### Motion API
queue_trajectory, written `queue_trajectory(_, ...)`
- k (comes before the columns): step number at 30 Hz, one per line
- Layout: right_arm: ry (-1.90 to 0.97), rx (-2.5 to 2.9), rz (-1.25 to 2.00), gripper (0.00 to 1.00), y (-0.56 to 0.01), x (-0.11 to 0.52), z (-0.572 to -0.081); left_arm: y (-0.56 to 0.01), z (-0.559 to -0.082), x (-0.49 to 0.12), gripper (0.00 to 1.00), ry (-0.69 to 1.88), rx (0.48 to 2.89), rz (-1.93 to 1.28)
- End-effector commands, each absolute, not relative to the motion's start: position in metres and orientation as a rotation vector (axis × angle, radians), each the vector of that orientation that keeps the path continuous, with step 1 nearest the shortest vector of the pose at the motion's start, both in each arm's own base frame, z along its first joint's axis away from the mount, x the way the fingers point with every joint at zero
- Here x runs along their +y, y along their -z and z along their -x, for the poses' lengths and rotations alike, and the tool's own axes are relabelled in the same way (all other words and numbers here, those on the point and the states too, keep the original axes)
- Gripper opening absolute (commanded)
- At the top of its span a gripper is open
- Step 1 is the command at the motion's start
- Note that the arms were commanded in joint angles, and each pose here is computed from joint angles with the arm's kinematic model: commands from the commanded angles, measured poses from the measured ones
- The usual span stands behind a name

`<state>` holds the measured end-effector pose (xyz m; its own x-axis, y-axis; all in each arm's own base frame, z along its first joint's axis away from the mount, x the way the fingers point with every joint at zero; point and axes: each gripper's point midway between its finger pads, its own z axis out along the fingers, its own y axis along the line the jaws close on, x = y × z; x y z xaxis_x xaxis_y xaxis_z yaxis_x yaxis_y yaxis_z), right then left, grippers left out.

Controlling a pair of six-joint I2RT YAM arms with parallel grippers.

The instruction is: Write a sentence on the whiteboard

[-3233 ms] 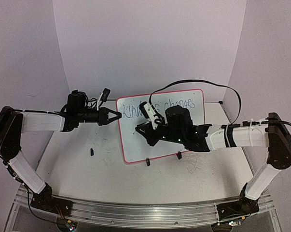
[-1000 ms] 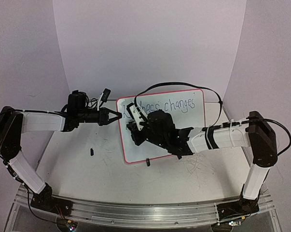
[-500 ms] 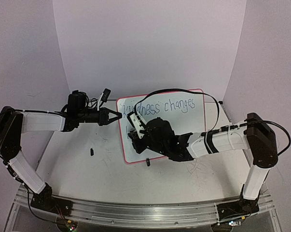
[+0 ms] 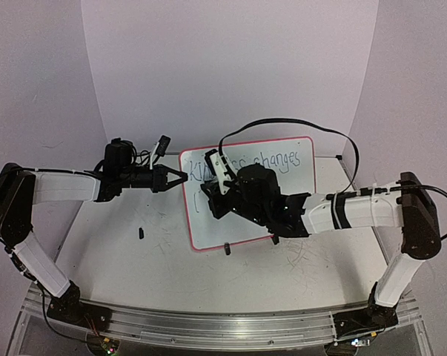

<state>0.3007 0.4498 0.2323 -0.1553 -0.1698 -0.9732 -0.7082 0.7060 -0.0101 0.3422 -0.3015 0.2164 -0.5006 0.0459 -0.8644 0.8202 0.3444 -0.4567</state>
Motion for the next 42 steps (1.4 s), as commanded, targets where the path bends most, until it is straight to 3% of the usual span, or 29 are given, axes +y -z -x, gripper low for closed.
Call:
queue_trajectory(1, -0.572, 1.657, 0.666, 0.0, -0.248, 0.46, -0.312, -0.222, -0.35, -0.305, 0.0, 1.13, 1.768, -0.813)
queue_trajectory(25, -0.499, 1.688, 0.616, 0.0, -0.232, 0.454, -0.336, -0.223, -0.349, -0.306, 0.0, 1.13, 1.762, -0.825)
queue_trajectory(33, -0.631, 1.67, 0.638, 0.0, -0.253, 0.443, -0.31, -0.223, -0.348, -0.307, 0.0, 1.13, 1.761, -0.827)
queue_trajectory(42, -0.661, 1.692, 0.663, 0.0, -0.235, 0.456, -0.311, -0.222, -0.348, -0.307, 0.0, 1.13, 1.763, -0.828)
